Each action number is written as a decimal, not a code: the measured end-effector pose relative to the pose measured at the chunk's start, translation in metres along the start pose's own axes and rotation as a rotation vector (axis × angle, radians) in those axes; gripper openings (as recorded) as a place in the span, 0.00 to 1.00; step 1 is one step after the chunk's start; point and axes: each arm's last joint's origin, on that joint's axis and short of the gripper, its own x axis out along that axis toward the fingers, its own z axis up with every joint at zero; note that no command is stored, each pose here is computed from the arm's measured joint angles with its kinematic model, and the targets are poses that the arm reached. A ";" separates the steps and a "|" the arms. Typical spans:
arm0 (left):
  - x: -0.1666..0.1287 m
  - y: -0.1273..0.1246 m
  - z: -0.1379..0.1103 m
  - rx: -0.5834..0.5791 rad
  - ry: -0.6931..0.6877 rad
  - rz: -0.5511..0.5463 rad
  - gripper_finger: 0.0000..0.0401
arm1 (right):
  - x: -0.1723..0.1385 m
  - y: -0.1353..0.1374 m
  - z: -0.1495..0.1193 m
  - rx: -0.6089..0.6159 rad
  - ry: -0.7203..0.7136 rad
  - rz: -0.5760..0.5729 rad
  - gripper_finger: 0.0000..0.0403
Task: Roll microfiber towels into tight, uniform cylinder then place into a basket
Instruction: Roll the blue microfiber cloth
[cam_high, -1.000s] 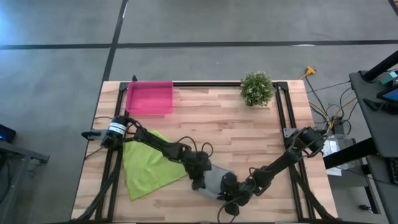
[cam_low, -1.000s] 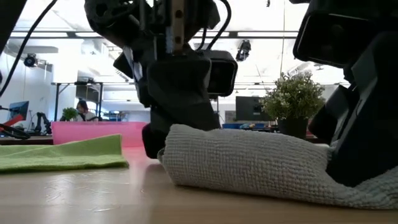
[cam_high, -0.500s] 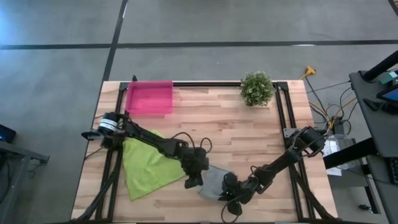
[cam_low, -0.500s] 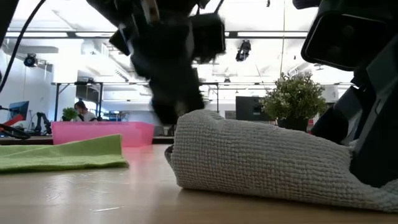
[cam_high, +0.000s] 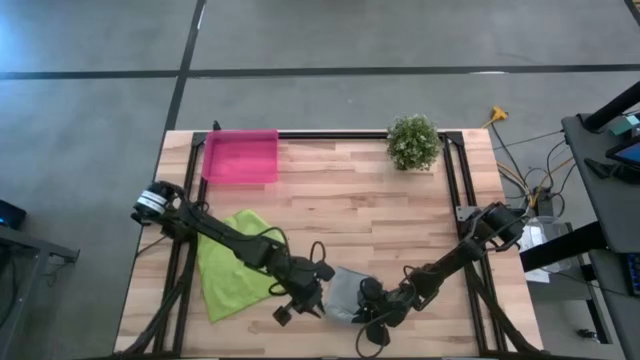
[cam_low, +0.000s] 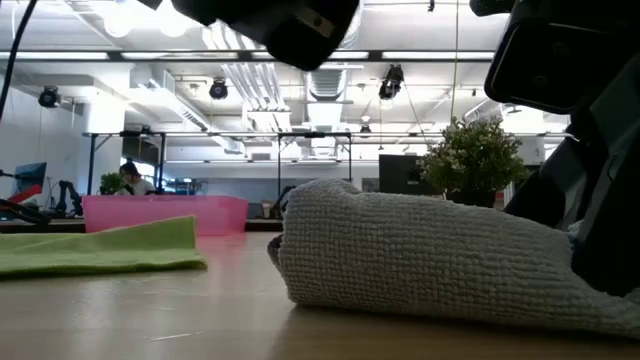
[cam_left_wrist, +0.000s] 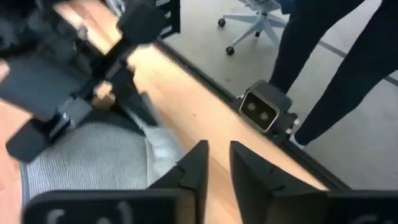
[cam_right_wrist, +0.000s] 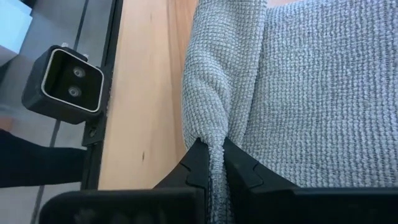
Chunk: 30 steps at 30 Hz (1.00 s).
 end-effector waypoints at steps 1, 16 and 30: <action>0.001 0.001 -0.002 -0.006 0.007 0.002 0.16 | 0.000 0.000 0.000 0.006 0.001 0.002 0.03; 0.037 -0.018 -0.015 0.303 0.059 0.140 0.60 | -0.001 0.001 0.002 0.051 -0.008 0.004 0.03; 0.060 -0.017 -0.043 0.370 0.236 0.363 0.60 | -0.002 0.002 0.003 0.072 -0.017 0.006 0.03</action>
